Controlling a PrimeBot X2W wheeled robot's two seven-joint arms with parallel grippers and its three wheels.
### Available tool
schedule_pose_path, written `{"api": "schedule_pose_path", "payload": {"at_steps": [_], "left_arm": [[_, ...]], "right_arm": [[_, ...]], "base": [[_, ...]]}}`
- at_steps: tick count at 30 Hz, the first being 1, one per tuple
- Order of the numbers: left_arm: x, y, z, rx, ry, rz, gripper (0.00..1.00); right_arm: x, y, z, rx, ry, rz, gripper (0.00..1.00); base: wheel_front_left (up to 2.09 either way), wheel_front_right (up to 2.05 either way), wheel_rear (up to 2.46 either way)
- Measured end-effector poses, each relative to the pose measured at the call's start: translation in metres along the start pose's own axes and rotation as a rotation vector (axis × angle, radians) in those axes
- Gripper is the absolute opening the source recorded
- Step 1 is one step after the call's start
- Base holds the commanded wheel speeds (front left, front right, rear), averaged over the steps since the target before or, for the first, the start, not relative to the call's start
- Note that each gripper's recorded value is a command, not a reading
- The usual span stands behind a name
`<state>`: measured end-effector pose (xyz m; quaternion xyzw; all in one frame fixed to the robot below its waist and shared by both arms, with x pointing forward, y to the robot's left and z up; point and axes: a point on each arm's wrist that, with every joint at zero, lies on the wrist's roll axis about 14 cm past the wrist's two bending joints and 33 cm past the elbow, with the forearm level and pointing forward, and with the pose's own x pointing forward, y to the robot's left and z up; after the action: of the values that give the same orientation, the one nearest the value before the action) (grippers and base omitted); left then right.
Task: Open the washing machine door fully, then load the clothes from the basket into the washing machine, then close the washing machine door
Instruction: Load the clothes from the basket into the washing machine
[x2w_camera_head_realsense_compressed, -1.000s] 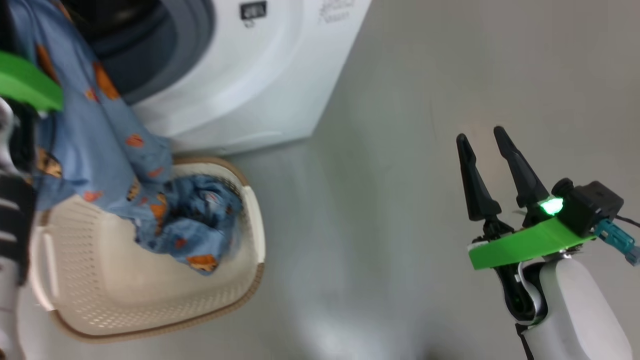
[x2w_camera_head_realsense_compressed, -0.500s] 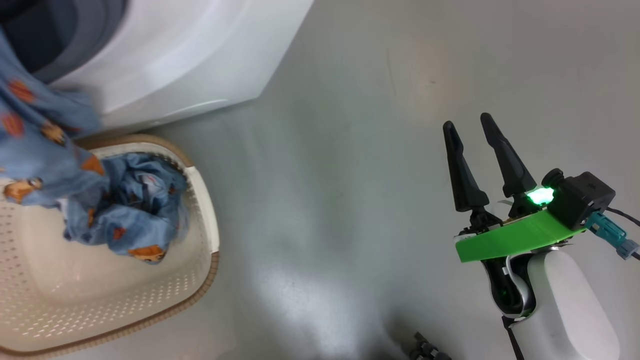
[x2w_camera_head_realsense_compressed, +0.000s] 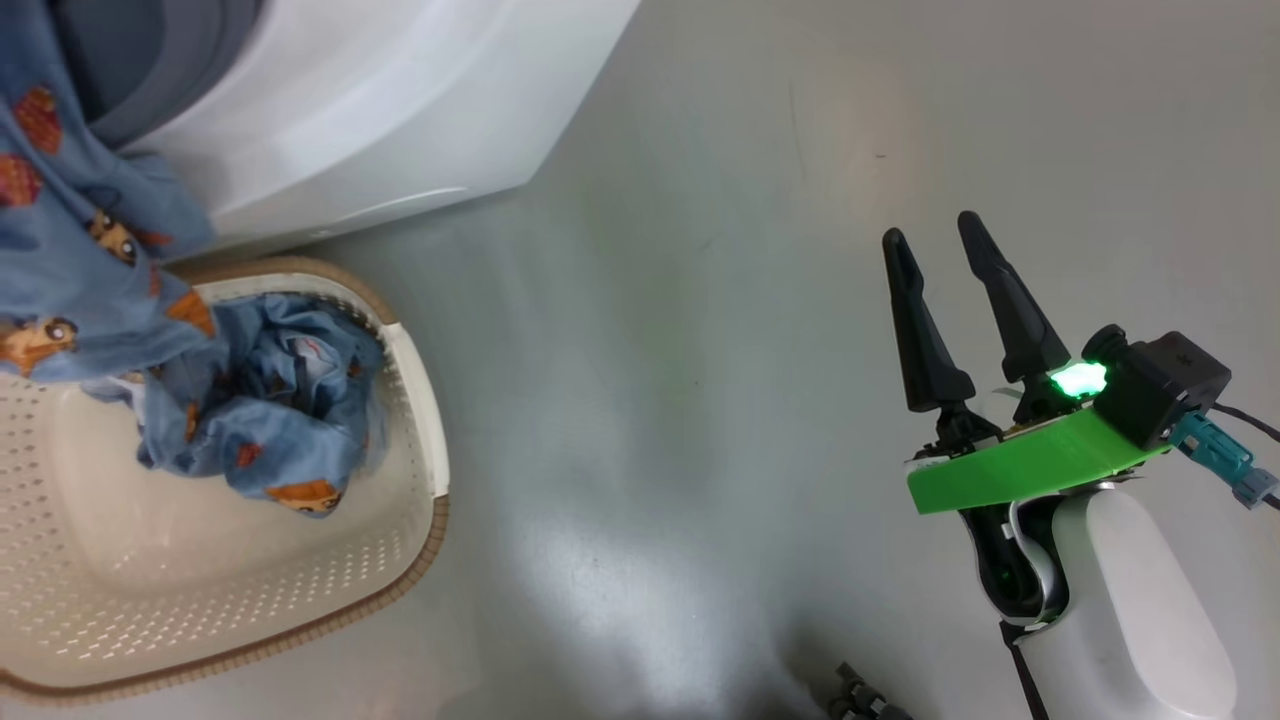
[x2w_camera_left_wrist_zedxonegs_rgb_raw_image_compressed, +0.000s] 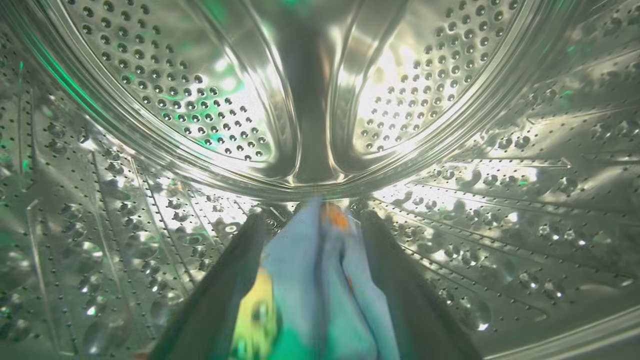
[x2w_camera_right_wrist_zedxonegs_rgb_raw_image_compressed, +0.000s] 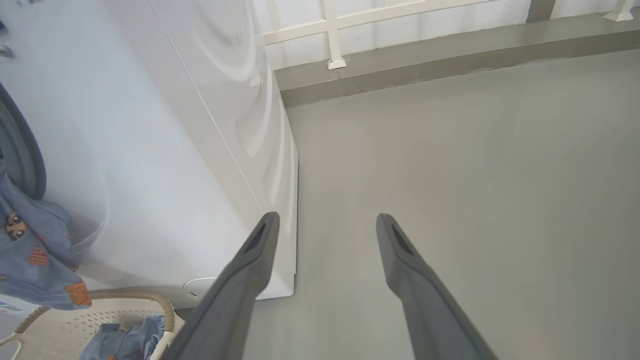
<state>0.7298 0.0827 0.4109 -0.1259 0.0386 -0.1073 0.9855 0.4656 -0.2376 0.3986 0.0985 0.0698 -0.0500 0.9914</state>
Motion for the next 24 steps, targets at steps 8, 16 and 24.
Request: {"api": "schedule_pose_path", "payload": {"at_steps": [8,16,24], "left_arm": [[-0.008,-0.002,0.018,0.019,-0.004,-0.017,1.00],[-0.034,0.003,0.029,0.020,-0.027,-0.010,1.00],[-0.071,0.006,0.037,0.009,-0.076,-0.024,1.00]], "right_arm": [[0.003,0.014,0.006,0.019,-0.018,0.038,1.00],[0.004,0.027,0.015,0.039,-0.043,0.070,1.00],[0.004,0.040,0.024,0.057,-0.066,0.102,1.00]], "base": [[0.00,0.00,0.00],[0.00,0.00,0.00],[0.00,0.00,0.00]]}}
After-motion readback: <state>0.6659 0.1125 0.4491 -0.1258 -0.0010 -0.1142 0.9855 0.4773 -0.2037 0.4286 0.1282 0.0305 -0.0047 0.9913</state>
